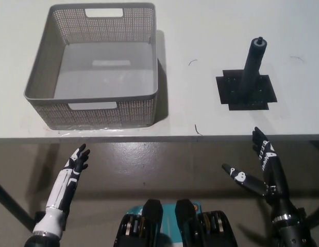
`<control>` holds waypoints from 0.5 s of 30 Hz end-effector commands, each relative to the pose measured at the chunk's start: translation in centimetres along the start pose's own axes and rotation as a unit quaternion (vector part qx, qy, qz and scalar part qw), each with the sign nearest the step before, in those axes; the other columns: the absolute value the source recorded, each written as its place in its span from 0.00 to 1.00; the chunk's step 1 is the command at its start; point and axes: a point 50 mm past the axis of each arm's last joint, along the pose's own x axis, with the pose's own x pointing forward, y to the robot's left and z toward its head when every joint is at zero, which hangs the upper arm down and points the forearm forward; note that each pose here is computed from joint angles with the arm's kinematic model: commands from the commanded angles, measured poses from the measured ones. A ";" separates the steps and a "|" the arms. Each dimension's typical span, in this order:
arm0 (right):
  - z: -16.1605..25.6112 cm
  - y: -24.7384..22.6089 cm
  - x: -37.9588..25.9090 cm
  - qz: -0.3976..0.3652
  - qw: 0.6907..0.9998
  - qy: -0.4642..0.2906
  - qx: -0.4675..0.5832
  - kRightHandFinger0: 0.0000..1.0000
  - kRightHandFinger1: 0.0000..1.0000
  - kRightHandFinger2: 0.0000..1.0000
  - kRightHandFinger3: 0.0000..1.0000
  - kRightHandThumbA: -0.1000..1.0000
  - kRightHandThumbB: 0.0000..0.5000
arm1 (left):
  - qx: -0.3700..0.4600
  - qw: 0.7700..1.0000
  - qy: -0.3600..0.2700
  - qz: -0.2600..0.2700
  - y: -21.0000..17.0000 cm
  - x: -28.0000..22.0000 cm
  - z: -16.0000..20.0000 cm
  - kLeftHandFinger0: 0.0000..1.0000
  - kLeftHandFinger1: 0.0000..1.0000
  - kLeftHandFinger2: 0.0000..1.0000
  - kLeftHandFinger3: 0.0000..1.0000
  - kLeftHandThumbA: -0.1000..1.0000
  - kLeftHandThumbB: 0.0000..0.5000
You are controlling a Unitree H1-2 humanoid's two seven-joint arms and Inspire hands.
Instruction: Use the right hand to pick up a electric screw driver and put it into a container on the left side
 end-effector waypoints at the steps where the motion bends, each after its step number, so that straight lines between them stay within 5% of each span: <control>1: 3.2 0.0 -0.4 -0.011 0.995 -0.095 0.011 1.00 1.00 1.00 1.00 0.99 0.50 | 0.014 0.999 -0.040 -0.009 0.9 -0.5 1.3 1.00 1.00 1.00 1.00 1.00 0.39; 4: 5.0 -0.2 -1.2 -0.014 0.991 -0.131 0.009 1.00 1.00 1.00 1.00 0.97 0.42 | 0.006 0.999 -0.048 -0.012 0.9 -1.0 1.5 1.00 1.00 1.00 1.00 1.00 0.35; 15: 12.7 -1.7 -0.1 -0.055 0.972 -0.226 0.015 1.00 1.00 1.00 1.00 1.00 0.72 | -0.008 0.999 -0.051 -0.017 0.6 -2.3 2.0 1.00 1.00 1.00 1.00 1.00 0.35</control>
